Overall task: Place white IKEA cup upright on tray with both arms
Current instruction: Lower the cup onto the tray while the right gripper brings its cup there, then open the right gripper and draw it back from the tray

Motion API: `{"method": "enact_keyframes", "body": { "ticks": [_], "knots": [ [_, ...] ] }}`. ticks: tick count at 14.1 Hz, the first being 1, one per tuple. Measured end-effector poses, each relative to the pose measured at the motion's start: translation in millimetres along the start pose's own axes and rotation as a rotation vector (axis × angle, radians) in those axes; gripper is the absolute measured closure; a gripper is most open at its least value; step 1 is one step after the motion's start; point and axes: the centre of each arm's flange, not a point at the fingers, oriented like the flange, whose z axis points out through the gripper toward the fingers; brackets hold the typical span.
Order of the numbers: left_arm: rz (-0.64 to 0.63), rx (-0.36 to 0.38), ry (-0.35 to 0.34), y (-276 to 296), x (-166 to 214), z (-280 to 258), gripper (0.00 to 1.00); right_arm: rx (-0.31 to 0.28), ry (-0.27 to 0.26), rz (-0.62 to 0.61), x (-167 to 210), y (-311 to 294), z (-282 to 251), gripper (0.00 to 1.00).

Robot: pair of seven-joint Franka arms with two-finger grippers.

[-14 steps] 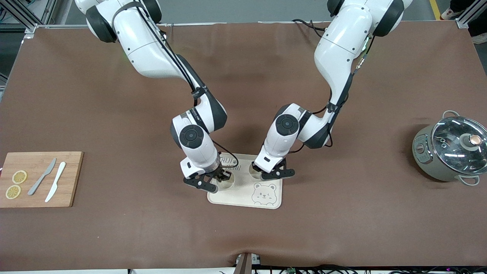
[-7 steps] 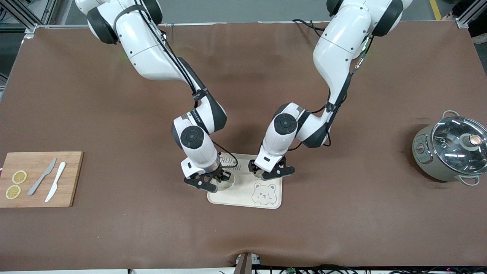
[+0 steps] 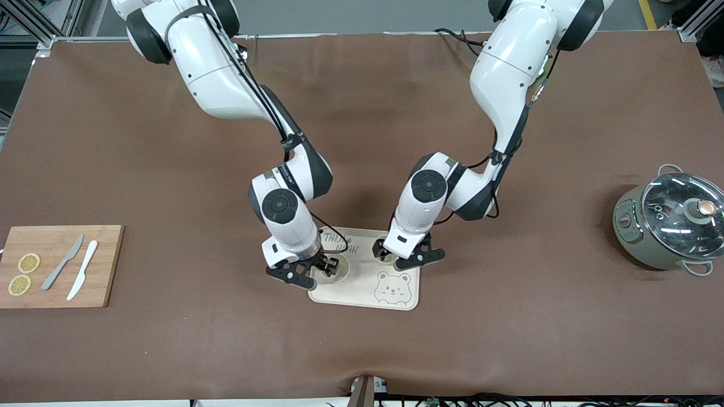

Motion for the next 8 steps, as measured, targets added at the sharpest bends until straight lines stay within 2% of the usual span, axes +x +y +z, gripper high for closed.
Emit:
{"method": "enact_keyframes", "body": {
  "ticks": [2, 5, 8],
  "knots": [
    [-0.003, 0.007, -0.004, -1, 3, -6, 0.00, -0.023, -0.029, 0.009, 11, 2, -48, 0.03],
    [-0.008, 0.011, -0.003, -3, 7, -11, 0.00, -0.075, -0.105, -0.017, 21, 21, -155, 0.00],
    [-0.010, 0.030, -0.017, -2, 8, -21, 0.00, -0.098, -0.209, -0.075, 39, 88, -278, 0.00]
  ]
}}
